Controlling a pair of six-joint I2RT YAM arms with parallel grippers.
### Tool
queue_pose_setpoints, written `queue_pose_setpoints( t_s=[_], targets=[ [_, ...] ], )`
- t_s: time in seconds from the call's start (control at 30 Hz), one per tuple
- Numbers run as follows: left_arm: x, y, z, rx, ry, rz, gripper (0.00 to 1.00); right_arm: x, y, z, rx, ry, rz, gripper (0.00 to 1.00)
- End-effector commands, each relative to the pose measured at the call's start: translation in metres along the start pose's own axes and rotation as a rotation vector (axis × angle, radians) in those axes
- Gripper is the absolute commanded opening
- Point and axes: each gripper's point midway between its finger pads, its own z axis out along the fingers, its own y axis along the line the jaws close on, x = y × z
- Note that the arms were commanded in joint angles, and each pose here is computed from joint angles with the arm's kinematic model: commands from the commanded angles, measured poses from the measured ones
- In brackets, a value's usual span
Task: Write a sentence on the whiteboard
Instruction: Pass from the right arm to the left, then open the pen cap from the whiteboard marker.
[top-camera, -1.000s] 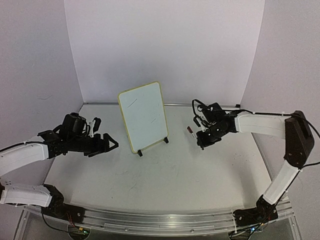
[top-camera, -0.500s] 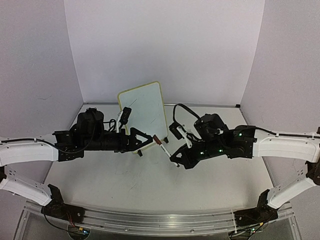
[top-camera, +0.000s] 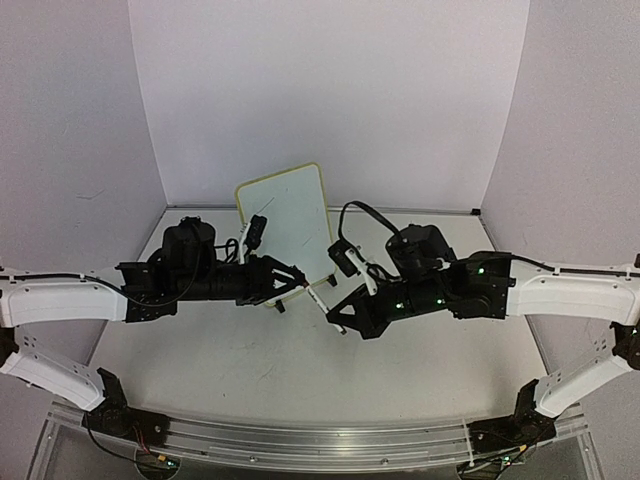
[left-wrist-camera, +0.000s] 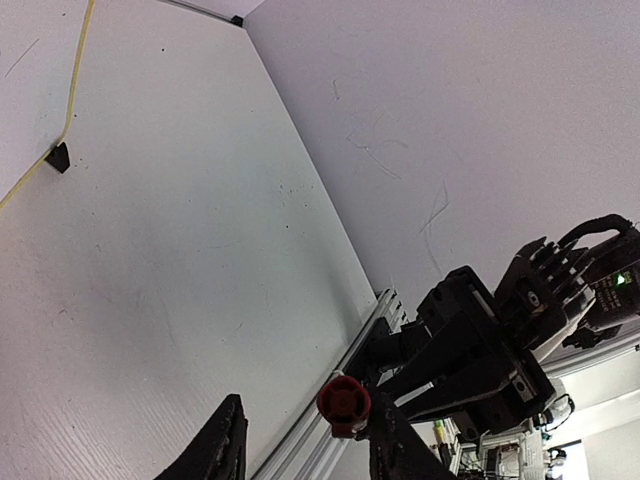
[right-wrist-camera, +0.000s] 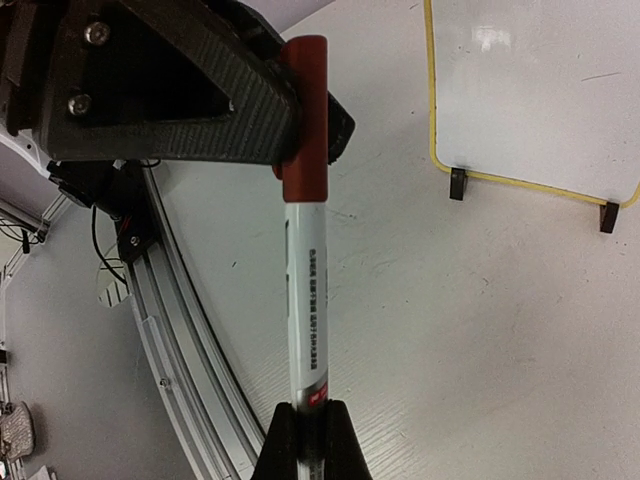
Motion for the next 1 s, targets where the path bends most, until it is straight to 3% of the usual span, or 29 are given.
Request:
queue_pose_setpoints(
  t_s=[0.0,0.23,0.47,0.53,0.57,0.6,0.7,0.77,0.87,0.97],
  targets=[
    [-0.013,-0.020,0.003,0.052,-0.021,0.008,0.37,-0.024,0.020,-0.010,-0.059,-0.058,-0.044,0.00],
    [-0.014,-0.019,0.005,0.052,-0.023,-0.003,0.31,-0.019,0.018,-0.008,-0.043,-0.025,-0.067,0.00],
    [-0.013,-0.017,0.005,0.053,-0.023,-0.028,0.00,-0.017,0.014,-0.008,-0.020,-0.022,-0.076,0.00],
    [-0.013,-0.019,0.003,0.062,-0.029,-0.037,0.00,-0.019,0.008,-0.010,0.018,-0.040,-0.062,0.00],
    [-0.014,-0.020,0.002,0.069,-0.039,-0.041,0.00,-0.021,0.004,-0.012,0.043,-0.058,-0.047,0.04],
    [-0.017,-0.021,0.000,0.076,-0.053,-0.047,0.00,-0.025,-0.001,-0.015,0.069,-0.082,-0.029,0.16],
    [-0.028,-0.029,-0.007,0.108,-0.118,-0.055,0.00,-0.044,-0.004,-0.027,0.085,-0.205,0.039,0.63],
    [-0.038,-0.039,-0.013,0.149,-0.170,-0.057,0.00,-0.056,-0.004,-0.037,0.075,-0.304,0.095,0.78],
    [-0.056,-0.057,-0.027,0.241,-0.277,-0.066,0.00,-0.084,0.001,-0.059,0.015,-0.507,0.196,0.89],
    [-0.068,-0.073,-0.040,0.339,-0.356,-0.058,0.00,-0.099,0.005,-0.072,-0.060,-0.641,0.275,0.91]
  ],
)
